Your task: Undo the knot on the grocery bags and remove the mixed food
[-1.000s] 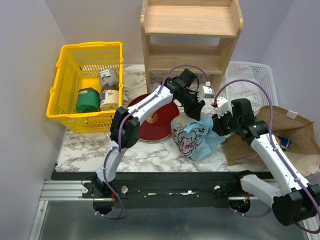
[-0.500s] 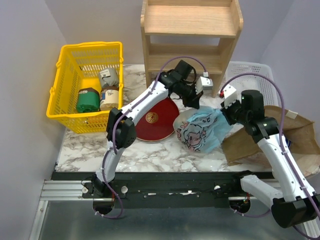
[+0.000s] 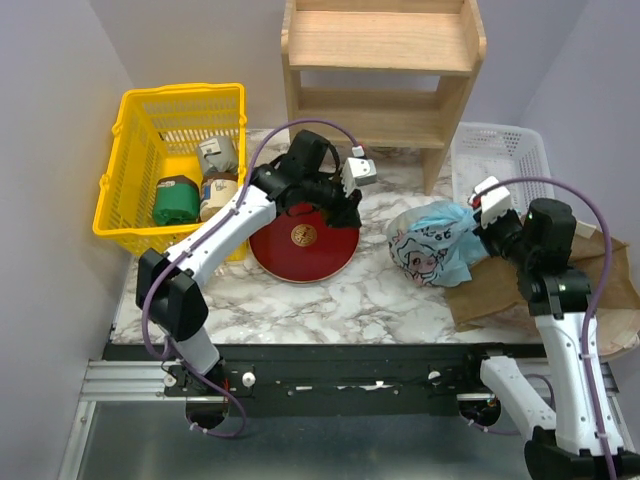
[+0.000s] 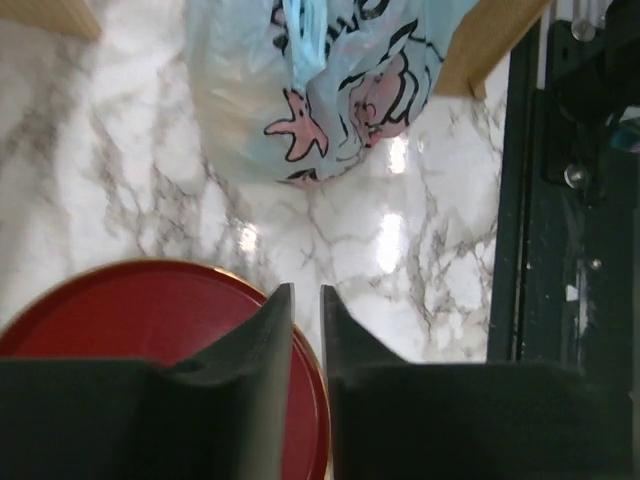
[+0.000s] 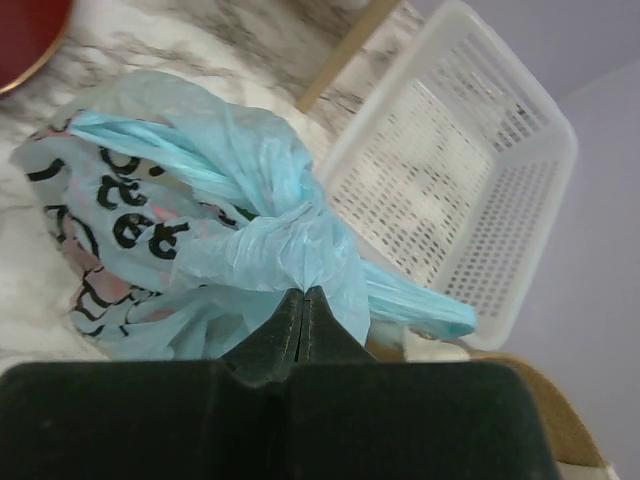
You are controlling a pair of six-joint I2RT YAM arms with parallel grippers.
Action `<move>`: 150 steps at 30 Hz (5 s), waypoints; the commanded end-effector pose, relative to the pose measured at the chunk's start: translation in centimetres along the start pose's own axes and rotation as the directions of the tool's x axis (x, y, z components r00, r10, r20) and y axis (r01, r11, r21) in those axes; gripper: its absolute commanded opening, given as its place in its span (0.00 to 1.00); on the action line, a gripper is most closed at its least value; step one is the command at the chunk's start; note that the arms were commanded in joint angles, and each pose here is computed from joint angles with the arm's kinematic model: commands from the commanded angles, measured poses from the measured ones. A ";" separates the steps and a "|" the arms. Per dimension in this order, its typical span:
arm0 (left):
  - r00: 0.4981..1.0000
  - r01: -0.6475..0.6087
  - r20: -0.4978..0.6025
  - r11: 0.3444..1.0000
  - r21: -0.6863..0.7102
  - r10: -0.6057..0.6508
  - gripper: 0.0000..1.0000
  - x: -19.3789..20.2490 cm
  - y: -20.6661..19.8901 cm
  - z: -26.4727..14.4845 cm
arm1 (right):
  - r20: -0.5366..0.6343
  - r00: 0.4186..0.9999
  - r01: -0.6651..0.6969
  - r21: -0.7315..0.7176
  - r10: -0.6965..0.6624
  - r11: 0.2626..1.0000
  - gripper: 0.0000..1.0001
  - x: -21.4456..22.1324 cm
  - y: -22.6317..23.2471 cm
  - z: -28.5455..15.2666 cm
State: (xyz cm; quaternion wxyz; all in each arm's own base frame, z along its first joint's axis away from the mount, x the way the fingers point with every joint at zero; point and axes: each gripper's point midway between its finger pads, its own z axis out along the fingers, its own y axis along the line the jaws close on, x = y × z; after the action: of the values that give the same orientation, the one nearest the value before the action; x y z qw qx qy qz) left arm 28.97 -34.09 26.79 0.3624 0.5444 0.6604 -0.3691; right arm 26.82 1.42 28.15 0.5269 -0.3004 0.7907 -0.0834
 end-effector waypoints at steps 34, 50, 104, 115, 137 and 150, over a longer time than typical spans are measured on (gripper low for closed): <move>1.000 0.018 -0.027 0.960 0.281 -0.011 0.00 -0.2 0.2 16.7 | -0.024 0.998 -0.066 -0.409 0.062 0.910 0.01 2.4 9.0 -1.1; 0.997 0.047 0.062 0.999 -0.006 -0.046 0.00 -2.1 3.4 -0.2 | 0.051 0.998 0.054 -0.123 -0.048 0.991 0.00 -0.4 2.2 0.6; 0.954 -0.261 0.108 0.952 -0.161 0.280 0.00 -7.0 -1.2 -1.1 | 0.009 0.873 -0.482 0.174 0.488 0.859 0.00 0.0 -4.6 3.6; 0.996 -0.088 0.017 0.995 -0.037 0.089 0.00 2.6 -4.9 0.1 | -0.139 0.855 -0.519 -0.246 0.500 0.819 0.48 1.8 5.8 1.7; 0.994 -0.105 -0.015 0.994 -0.029 0.105 0.00 2.4 -4.2 0.5 | 0.085 0.986 -0.041 -0.711 0.143 0.702 1.00 -7.9 10.1 1.6; 0.991 -0.130 -0.021 0.990 -0.047 0.130 0.00 1.9 -3.7 0.4 | 0.068 0.991 0.134 -0.670 -0.119 0.730 1.00 -3.3 11.9 3.2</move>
State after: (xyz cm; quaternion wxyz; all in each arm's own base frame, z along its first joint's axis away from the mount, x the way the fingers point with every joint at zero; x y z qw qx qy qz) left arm 24.49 -34.16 24.41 0.3810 0.5762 0.6398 -0.3369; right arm 24.96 14.39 25.58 0.3988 -0.5046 0.7337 0.2190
